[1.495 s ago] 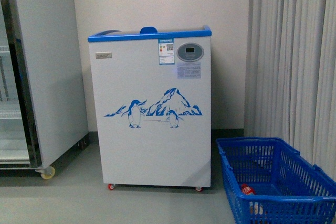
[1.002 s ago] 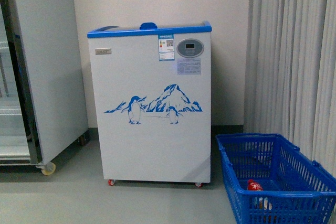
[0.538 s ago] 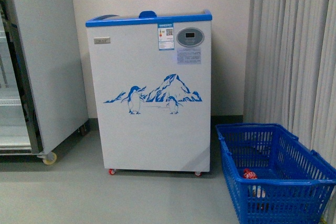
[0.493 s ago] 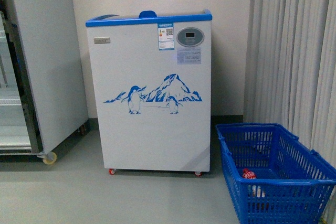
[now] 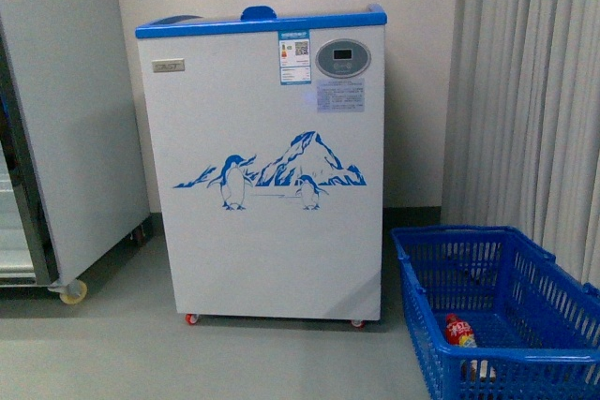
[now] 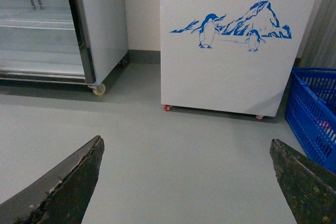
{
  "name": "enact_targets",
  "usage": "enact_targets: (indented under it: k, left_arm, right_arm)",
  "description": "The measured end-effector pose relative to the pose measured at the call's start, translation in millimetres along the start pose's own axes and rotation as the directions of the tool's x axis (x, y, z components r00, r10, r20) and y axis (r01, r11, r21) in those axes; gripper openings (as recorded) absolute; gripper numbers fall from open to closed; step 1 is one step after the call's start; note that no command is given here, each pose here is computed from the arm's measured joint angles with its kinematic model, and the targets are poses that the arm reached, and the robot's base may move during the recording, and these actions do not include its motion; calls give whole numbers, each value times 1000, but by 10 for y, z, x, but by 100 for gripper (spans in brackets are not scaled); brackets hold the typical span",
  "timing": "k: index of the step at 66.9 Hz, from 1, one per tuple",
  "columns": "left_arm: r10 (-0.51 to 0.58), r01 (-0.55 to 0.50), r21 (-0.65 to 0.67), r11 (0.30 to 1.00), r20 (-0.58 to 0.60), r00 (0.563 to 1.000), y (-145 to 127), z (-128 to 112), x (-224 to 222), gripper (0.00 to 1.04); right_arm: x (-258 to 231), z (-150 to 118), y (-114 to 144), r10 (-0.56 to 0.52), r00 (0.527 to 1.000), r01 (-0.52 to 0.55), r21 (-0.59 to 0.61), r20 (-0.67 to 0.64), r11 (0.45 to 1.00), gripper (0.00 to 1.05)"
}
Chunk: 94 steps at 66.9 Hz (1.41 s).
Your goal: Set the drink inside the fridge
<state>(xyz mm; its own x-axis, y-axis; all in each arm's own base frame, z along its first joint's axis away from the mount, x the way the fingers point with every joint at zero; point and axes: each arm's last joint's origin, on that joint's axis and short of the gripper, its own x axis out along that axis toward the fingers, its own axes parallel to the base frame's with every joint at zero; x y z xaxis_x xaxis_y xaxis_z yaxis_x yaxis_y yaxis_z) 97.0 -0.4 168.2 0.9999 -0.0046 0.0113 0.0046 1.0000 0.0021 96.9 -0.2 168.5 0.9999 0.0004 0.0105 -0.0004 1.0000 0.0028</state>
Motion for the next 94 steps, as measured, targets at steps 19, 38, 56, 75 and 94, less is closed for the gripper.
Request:
enact_targets:
  k: [19,38,56,75,94]
  left_arm:
    - [0,0,0,1000,0,1000,0,0,0,97]
    - [0,0,0,1000,0,1000,0,0,0,97]
    - [0,0,0,1000,0,1000,0,0,0,97]
    - [0,0,0,1000,0,1000,0,0,0,97]
    - [0,0,0,1000,0,1000,0,0,0,97]
  right_arm:
    - [0,0,0,0,1000,0,0,0,1000,97]
    - [0,0,0,0,1000,0,0,0,1000,97]
    - [0,0,0,0,1000,0,0,0,1000,97]
    - [0,0,0,0,1000,0,0,0,1000,97]
    - [0,0,0,0,1000,0,0,0,1000,97]
